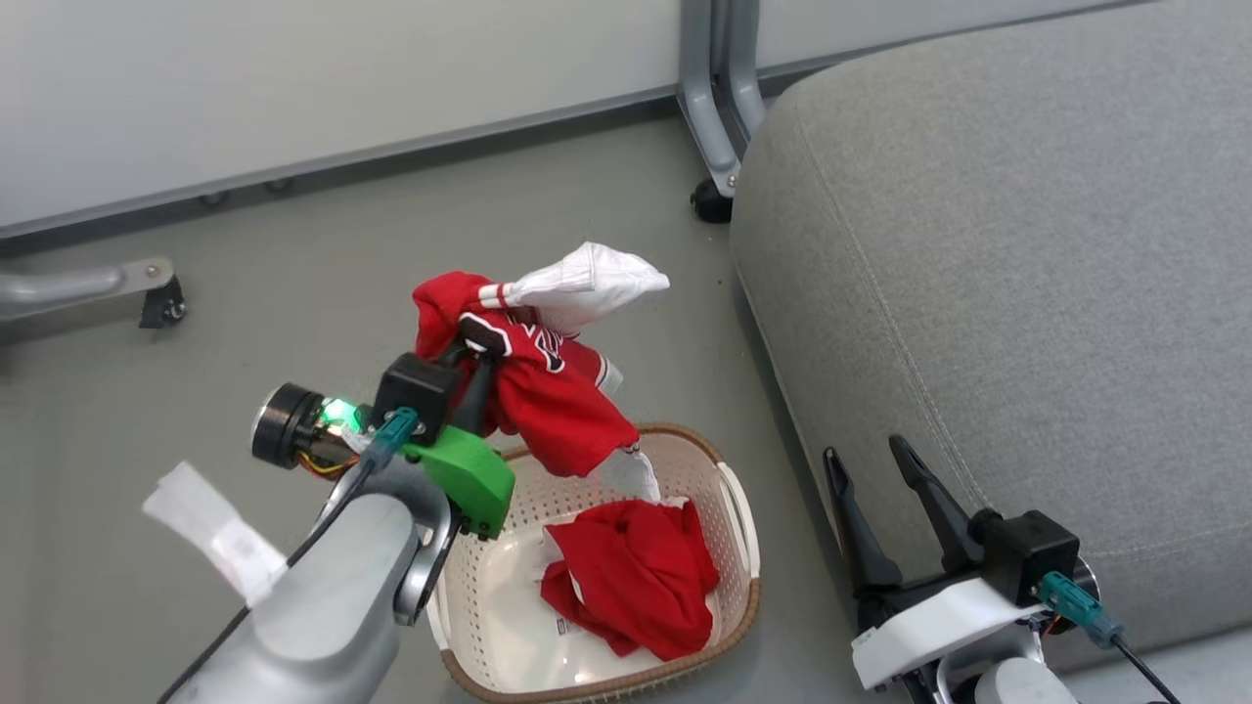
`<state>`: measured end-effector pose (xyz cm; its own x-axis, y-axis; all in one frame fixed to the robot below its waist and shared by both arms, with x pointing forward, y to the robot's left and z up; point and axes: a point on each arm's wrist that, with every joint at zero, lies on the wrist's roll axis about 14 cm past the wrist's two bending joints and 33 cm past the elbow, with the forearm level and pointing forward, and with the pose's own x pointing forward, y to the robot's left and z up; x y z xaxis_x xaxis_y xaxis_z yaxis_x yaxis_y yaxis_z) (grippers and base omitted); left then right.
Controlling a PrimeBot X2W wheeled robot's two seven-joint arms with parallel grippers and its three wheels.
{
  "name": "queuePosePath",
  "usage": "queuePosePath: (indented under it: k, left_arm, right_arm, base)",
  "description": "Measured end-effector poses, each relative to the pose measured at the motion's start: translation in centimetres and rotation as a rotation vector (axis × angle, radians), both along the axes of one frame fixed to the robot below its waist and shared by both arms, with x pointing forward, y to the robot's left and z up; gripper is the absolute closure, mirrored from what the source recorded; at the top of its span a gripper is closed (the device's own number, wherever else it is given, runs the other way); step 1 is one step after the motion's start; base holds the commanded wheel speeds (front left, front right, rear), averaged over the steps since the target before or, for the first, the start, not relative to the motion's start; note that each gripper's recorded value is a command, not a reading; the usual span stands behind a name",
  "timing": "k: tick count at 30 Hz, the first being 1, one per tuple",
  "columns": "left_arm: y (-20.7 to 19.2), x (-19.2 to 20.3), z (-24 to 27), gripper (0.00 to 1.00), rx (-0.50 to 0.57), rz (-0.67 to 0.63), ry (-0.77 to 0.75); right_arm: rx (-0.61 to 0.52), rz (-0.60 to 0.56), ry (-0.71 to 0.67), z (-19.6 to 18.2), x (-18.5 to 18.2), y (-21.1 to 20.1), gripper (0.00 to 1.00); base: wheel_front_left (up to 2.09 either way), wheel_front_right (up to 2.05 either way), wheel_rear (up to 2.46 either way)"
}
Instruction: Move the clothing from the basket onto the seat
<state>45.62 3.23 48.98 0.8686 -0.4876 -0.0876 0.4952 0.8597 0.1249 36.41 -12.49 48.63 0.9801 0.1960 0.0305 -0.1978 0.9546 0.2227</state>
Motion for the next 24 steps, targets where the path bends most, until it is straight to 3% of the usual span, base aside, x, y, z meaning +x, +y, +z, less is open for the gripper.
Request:
queuePosePath:
  k: [4, 13, 24]
  left_arm:
    - [0.9, -1.6, 5.5, 1.0, -0.17, 0.047, -0.126]
    - [2.9, -5.0, 13.4, 1.0, -0.427, 0.101, -0.336]
    - [3.3, -6.6, 16.3, 1.0, -0.561, 0.053, -0.409]
  right_arm:
    - [0.001, 0.016, -0.039, 1.2, -0.6, 0.5, 0.0]
    - [-0.009, 0.048, -0.109, 3.4, -1.2, 1.5, 0.0]
    - [-0.017, 0.064, -0.124, 3.7, -2.1, 1.7, 0.0]
  base:
    - [0.0, 0.0, 0.0]
    - [0.0, 0.0, 0.0]
    - [0.0, 0.0, 0.0]
